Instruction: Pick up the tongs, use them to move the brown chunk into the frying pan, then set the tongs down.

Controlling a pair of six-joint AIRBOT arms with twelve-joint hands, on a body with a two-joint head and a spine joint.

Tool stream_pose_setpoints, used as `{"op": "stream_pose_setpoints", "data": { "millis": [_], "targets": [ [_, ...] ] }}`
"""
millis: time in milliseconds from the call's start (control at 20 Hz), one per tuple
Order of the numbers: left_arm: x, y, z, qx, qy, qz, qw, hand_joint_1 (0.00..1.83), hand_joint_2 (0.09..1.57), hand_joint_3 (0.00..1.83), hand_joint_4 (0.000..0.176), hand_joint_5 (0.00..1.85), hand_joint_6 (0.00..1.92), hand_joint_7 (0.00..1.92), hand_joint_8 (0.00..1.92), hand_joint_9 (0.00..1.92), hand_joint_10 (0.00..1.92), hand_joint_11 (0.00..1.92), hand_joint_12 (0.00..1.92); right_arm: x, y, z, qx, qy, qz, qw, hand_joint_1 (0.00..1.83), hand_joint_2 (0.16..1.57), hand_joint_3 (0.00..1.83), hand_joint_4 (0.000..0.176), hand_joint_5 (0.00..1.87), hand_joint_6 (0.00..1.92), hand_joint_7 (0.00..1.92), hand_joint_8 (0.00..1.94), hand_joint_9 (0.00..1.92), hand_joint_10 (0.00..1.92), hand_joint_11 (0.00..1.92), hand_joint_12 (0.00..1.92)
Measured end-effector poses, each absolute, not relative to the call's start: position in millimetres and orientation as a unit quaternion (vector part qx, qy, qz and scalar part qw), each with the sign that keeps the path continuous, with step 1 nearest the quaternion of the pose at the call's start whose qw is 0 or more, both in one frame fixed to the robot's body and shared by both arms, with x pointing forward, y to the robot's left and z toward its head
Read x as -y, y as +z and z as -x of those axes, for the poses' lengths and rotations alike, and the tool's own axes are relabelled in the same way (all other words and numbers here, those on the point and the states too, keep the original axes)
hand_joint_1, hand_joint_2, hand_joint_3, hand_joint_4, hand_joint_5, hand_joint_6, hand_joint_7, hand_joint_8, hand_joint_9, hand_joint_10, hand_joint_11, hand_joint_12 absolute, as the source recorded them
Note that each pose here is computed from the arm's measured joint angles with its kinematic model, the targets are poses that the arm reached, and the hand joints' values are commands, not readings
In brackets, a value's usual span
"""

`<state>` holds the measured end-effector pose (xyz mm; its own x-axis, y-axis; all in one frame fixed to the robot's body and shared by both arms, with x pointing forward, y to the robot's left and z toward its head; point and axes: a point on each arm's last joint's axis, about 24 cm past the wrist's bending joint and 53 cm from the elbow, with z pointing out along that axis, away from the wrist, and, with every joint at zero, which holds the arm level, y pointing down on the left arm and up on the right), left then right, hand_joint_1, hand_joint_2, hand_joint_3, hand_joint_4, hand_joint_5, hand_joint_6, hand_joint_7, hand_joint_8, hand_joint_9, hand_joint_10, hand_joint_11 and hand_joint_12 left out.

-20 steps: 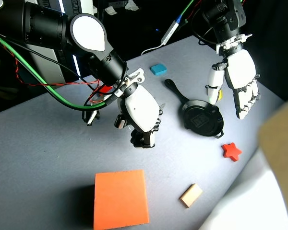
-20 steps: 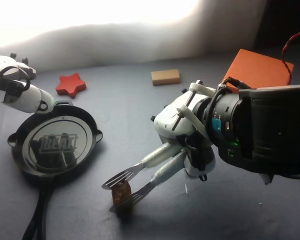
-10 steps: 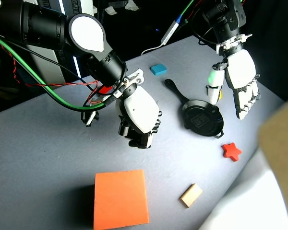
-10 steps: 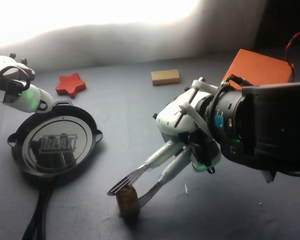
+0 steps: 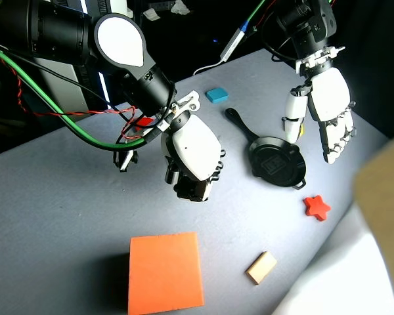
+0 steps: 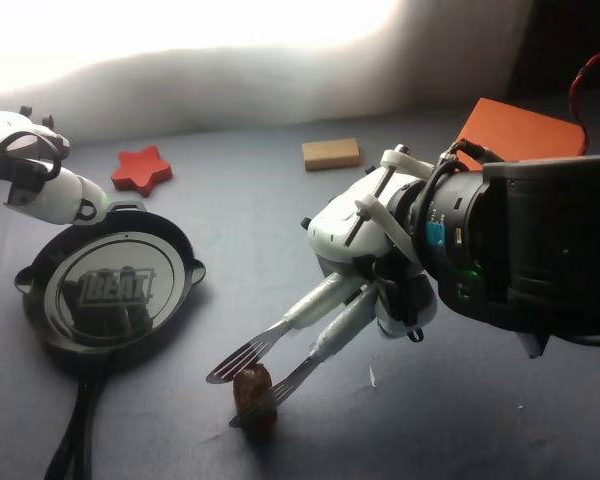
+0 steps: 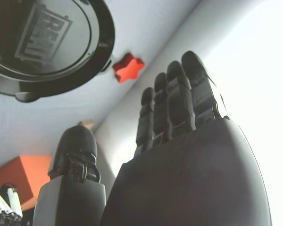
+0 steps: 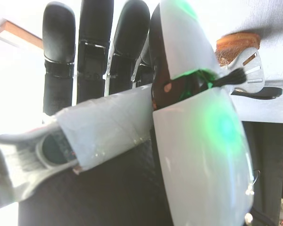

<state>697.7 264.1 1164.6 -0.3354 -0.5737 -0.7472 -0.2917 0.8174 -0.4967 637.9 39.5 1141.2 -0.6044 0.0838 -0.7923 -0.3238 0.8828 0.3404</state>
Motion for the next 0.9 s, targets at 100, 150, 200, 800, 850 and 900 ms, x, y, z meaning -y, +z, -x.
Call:
{"op": "stream_pose_setpoints", "data": {
  "millis": [100, 150, 200, 800, 850, 900],
  "targets": [
    [-264.1, 1164.6, -697.7, -0.805, -0.138, 0.269, 0.51, 0.17, 1.36, 0.0, 0.023, 0.11, 0.0, 0.16, 0.0, 0.16, 0.0, 0.0, 0.43, -38.8, 1138.8, -637.8, -0.866, 0.23, 0.071, 0.439, 1.38, 1.09, 0.0, 0.0, 0.91, 1.0, 1.11, 0.68, 1.01, 1.16, 0.75, 1.37],
    [-264.1, 1164.6, -697.7, -0.805, -0.138, 0.269, 0.51, 0.18, 1.36, 0.0, 0.026, 0.11, 0.0, 0.16, 0.0, 0.16, 0.0, 0.0, 0.45, -38.4, 1138.0, -638.2, -0.866, 0.23, 0.07, 0.438, 1.38, 1.09, 0.0, 0.0, 0.92, 0.99, 1.12, 0.67, 1.01, 1.16, 0.75, 1.36],
    [-264.1, 1164.6, -697.7, -0.805, -0.138, 0.269, 0.51, 0.18, 1.36, 0.0, 0.026, 0.11, 0.0, 0.16, 0.0, 0.16, 0.0, 0.0, 0.45, -37.4, 1135.7, -637.8, -0.867, 0.228, 0.07, 0.437, 1.38, 1.09, 0.0, 0.0, 0.92, 0.99, 1.12, 0.67, 1.01, 1.16, 0.75, 1.36],
    [-264.1, 1164.6, -697.7, -0.805, -0.138, 0.269, 0.51, 0.27, 1.35, 0.0, 0.016, 0.11, 0.01, 0.17, 0.0, 0.18, 0.01, 0.0, 0.48, -29.3, 1131.0, -640.1, -0.869, 0.22, 0.067, 0.437, 1.25, 1.08, 0.0, 0.0, 0.96, 1.0, 1.16, 0.73, 1.16, 0.66, 0.76, 1.32],
    [-264.2, 1164.6, -697.7, -0.805, -0.138, 0.269, 0.51, 0.29, 1.35, 0.0, 0.016, 0.11, 0.01, 0.17, 0.0, 0.18, 0.0, 0.0, 0.48, -28.9, 1129.1, -639.6, -0.87, 0.219, 0.068, 0.436, 1.24, 1.09, 0.0, 0.0, 0.94, 1.03, 1.15, 0.76, 1.18, 0.6, 0.75, 1.33],
    [-264.1, 1164.6, -697.7, -0.805, -0.138, 0.269, 0.51, 0.28, 1.35, 0.0, 0.017, 0.11, 0.0, 0.17, 0.0, 0.18, 0.0, 0.0, 0.49, -28.4, 1127.1, -638.9, -0.872, 0.218, 0.067, 0.434, 1.24, 1.09, 0.0, 0.0, 0.94, 1.04, 1.15, 0.76, 1.2, 0.56, 0.76, 1.32]
  ]
}}
